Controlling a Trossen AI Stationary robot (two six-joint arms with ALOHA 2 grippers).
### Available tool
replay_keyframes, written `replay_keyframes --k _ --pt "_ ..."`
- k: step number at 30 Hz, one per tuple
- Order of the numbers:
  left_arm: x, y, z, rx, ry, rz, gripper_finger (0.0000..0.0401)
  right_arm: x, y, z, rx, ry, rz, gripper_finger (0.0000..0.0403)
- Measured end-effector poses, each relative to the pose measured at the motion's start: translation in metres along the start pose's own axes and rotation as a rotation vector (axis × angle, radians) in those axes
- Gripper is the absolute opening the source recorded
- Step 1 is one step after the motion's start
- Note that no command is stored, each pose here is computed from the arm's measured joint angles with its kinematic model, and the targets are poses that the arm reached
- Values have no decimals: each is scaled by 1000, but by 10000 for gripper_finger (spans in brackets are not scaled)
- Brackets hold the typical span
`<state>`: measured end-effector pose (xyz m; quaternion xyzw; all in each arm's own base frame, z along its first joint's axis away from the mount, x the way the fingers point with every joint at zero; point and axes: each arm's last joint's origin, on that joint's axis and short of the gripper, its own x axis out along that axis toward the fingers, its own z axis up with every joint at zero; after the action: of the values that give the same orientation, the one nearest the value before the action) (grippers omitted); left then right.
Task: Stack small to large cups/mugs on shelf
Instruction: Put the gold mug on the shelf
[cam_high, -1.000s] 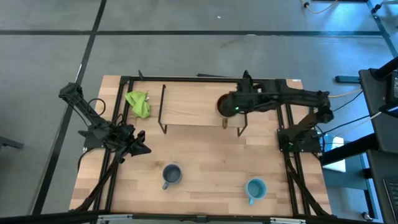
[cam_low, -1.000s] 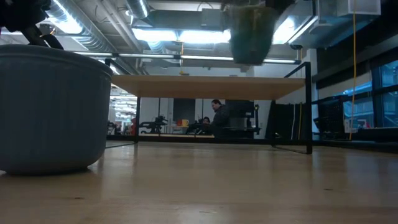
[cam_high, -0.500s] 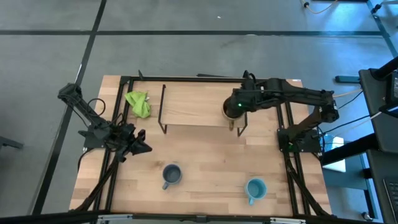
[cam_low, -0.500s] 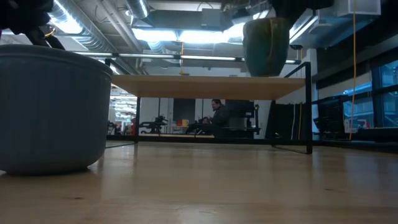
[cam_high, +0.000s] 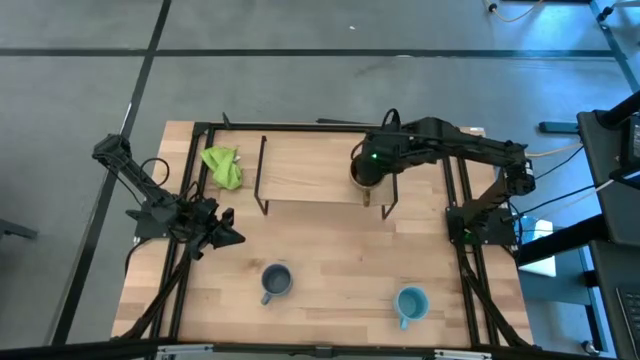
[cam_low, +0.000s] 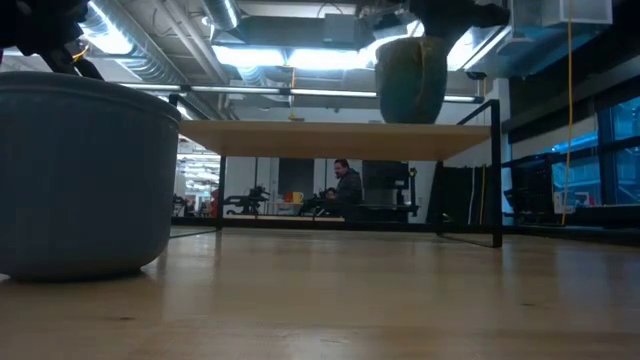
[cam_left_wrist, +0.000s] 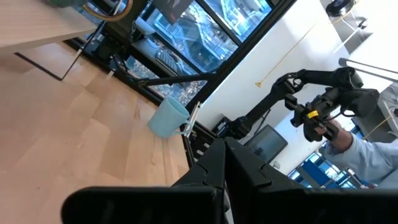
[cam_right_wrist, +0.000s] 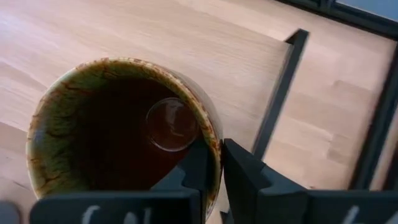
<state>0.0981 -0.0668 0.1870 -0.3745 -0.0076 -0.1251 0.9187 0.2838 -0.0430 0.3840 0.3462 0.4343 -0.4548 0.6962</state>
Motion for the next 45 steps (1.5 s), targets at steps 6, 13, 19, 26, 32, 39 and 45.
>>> replay_keyframes --k 6,13,19,26,32,39,45 --pt "0 0 0 -2 1 0 1 4 -2 9 8 -1 16 41" --pt "0 0 0 -2 1 0 1 4 -9 12 17 38 -8 41" --pt "0 0 -1 1 6 4 5 4 -8 12 2 56 17 41" --pt "0 1 -2 -14 24 8 3 4 -7 12 -86 70 44 41" --pt "0 1 -2 -14 25 8 1 6 -9 15 -149 68 44 41" --pt "0 1 -2 -9 26 8 1 9 -14 25 -235 57 47 41" --pt "0 1 -2 -8 26 8 2 13 -18 38 -295 100 149 41"
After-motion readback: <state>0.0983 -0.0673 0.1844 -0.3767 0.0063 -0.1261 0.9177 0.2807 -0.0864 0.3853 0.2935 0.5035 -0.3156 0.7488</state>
